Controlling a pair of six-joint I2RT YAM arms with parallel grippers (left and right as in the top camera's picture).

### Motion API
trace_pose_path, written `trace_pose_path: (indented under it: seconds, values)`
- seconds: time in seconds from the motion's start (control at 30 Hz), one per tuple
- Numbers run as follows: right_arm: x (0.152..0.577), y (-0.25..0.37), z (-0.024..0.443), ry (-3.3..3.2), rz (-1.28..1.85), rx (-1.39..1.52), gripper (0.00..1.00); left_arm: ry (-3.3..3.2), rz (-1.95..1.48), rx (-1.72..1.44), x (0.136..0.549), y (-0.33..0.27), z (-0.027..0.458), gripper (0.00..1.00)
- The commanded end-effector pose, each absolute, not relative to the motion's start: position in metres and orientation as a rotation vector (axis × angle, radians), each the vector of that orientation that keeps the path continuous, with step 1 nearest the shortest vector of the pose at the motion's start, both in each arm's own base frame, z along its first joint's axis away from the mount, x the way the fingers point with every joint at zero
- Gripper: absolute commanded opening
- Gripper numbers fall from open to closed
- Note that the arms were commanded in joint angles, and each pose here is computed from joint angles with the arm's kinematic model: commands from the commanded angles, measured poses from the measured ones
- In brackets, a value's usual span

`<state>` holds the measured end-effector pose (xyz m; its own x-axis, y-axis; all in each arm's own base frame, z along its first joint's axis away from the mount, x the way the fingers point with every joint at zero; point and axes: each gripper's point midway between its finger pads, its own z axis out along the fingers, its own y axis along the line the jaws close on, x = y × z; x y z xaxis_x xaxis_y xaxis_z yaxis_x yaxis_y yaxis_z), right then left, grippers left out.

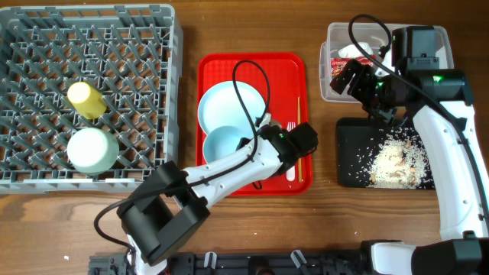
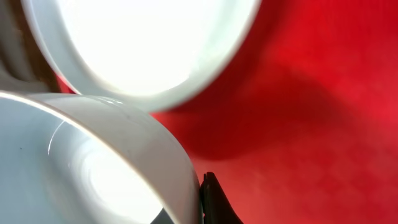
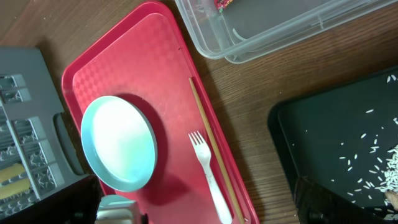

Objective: Sort waste into correct bins and load items into the dishwasher rack
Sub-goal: 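Carry the small bowl to the gray rack and release it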

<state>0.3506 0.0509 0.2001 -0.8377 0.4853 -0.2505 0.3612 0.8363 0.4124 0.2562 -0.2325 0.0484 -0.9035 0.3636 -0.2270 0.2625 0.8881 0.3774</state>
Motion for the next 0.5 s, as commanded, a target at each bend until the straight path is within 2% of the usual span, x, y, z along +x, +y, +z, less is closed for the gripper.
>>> trace_pose_path:
  seconds: [0.0, 0.1, 0.27, 0.47]
  values:
    - [0.353, 0.053, 0.209, 2.645, 0.523, 0.632, 1.0, 2.59, 0.603, 0.397, 0.291, -0.222, 0.079, 0.04]
    - [0.353, 0.053, 0.209, 2.645, 0.523, 0.632, 1.0, 2.554, 0.62, 0.309, 0.321, -0.206, 0.096, 0.04]
    - [0.353, 0.053, 0.209, 2.645, 0.523, 0.632, 1.0, 2.515, 0.47, 0.333, 0.402, -0.187, 0.131, 0.04]
    - [0.353, 0.053, 0.209, 2.645, 0.523, 0.632, 1.0, 2.326, 0.518, 0.378, 0.488, -0.125, 0.18, 0.04]
